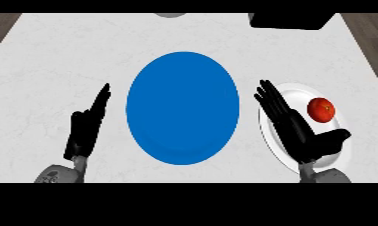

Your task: Pick the tomato from the plate and place it in the plate

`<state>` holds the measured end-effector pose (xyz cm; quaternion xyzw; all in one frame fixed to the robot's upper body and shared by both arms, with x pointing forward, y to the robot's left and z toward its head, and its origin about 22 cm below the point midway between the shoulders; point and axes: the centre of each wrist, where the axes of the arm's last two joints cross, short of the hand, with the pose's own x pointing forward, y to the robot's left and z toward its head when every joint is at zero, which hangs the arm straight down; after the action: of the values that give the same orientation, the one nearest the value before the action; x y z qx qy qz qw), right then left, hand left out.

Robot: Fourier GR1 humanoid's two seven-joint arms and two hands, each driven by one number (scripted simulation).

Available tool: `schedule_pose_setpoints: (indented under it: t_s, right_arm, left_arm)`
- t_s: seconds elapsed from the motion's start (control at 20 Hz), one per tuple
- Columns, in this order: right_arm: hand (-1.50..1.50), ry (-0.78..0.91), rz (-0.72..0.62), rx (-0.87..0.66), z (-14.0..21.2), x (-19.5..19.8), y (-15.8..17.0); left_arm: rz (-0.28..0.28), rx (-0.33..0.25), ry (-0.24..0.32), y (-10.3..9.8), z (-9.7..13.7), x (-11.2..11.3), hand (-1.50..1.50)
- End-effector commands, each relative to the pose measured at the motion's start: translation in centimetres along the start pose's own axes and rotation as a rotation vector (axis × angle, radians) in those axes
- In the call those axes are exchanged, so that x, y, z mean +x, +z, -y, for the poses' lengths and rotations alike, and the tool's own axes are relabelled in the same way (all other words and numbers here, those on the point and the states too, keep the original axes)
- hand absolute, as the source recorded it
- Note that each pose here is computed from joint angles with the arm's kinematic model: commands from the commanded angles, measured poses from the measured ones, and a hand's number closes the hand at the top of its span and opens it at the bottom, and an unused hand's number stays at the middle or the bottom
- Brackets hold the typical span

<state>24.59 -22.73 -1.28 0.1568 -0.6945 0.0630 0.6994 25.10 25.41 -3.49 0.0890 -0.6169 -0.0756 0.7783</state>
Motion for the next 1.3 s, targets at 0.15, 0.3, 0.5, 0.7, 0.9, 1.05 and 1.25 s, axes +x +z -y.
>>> schedule_pose_setpoints:
  t_s: [0.15,0.3,0.5,0.7,0.9,1.05,1.25]
  right_arm:
    - [1.50,0.107,0.317,0.488,-2.0,7.8,-2.8]
    - [1.50,0.703,0.356,0.349,2.8,13.8,-3.6]
    - [1.50,0.697,0.385,0.339,3.5,6.1,0.6]
    - [-1.50,0.335,0.483,0.217,6.1,1.7,1.5]
    - [-1.50,0.258,0.598,0.214,8.1,1.5,2.3]
    - [-1.50,0.339,0.662,0.221,11.2,6.4,3.2]
    - [-1.50,0.538,0.598,0.174,13.9,11.5,3.6]
  left_arm:
    - [0.294,0.002,-0.016,-1.4,-2.4,6.3,0.00]
    - [0.309,0.007,-0.028,-1.9,-2.4,7.2,0.00]
    - [0.424,-0.019,-0.010,-1.7,-6.3,11.7,0.00]
    - [0.426,-0.030,-0.020,-1.5,-5.5,13.2,0.00]
    - [0.412,-0.017,0.000,-1.8,-5.4,12.0,0.00]
    - [0.411,-0.013,0.016,-2.1,-6.0,12.8,0.00]
    - [0.418,-0.013,-0.002,-1.4,-6.0,14.8,0.00]
